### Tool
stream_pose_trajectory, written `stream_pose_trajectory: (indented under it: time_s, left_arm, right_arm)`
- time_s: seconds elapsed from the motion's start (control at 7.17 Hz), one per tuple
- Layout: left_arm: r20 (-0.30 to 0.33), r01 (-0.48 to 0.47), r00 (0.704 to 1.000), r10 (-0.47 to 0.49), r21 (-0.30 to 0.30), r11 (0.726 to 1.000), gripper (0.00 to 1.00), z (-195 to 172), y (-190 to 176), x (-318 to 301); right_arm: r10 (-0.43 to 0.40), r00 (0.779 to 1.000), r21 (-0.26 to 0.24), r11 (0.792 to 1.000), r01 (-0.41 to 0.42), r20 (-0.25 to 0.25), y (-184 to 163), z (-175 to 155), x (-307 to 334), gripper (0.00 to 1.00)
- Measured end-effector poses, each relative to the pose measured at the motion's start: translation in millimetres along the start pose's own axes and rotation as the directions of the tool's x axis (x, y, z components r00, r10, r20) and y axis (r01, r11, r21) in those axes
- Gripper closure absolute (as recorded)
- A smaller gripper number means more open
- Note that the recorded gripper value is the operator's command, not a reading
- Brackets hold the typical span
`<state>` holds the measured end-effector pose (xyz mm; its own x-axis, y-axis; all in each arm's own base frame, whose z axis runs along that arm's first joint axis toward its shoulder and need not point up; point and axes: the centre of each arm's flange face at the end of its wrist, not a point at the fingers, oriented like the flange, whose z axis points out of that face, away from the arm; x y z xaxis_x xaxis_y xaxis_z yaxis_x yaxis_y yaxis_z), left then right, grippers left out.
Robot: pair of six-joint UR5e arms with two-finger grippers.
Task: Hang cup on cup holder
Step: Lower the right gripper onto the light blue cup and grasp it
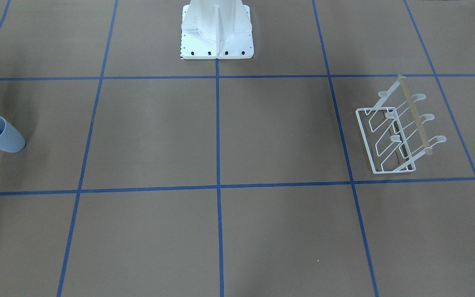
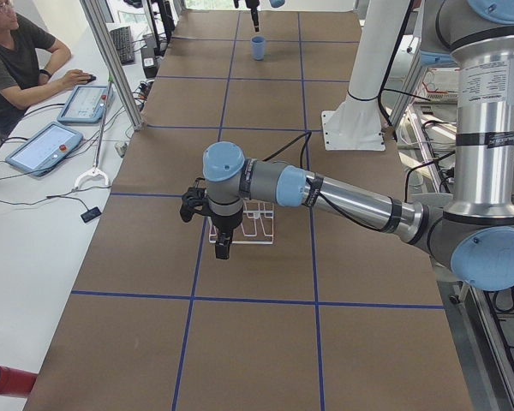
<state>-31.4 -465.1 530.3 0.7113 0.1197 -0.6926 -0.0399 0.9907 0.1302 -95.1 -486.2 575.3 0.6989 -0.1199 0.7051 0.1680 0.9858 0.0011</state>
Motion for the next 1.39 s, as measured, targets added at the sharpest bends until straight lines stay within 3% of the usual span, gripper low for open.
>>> stream_pose_trajectory:
  time_s: [0.42,0.7,0.84,1.12,1.25,1.39]
  left_arm:
    - [0.002,-0.006,1.0,0.006,0.006,1.0,0.01,-2.7,-3.6,2.6]
    - [0.002,-0.01,1.0,0.01,0.01,1.0,0.01,-4.6,-4.6,4.4]
    - [0.002,-0.011,1.0,0.011,0.012,1.0,0.01,-5.2,-5.2,5.0]
    - [0.001,-0.012,1.0,0.012,0.013,1.0,0.01,-6.1,-6.1,6.1]
    - [0.001,-0.012,1.0,0.012,0.014,1.0,0.01,-6.4,-6.4,6.4]
    - [0.0,-0.009,1.0,0.009,0.015,1.0,0.01,-6.8,-7.0,6.8]
  right_arm:
    - [0.032,0.999,0.087,0.996,-0.036,0.038,-10.5,44.4,8.2,0.0]
    - [0.051,0.996,0.115,0.992,-0.059,0.068,-2.9,45.8,5.6,0.02]
    - [0.051,0.996,0.119,0.991,-0.06,0.076,3.6,42.6,2.8,0.27]
    - [0.055,0.995,0.112,0.992,-0.064,0.078,11.6,44.2,3.0,0.63]
    - [0.058,0.995,0.106,0.992,-0.066,0.077,13.9,46.5,3.9,1.0]
    - [0.059,0.995,0.101,0.993,-0.066,0.077,15.2,48.1,4.2,1.0]
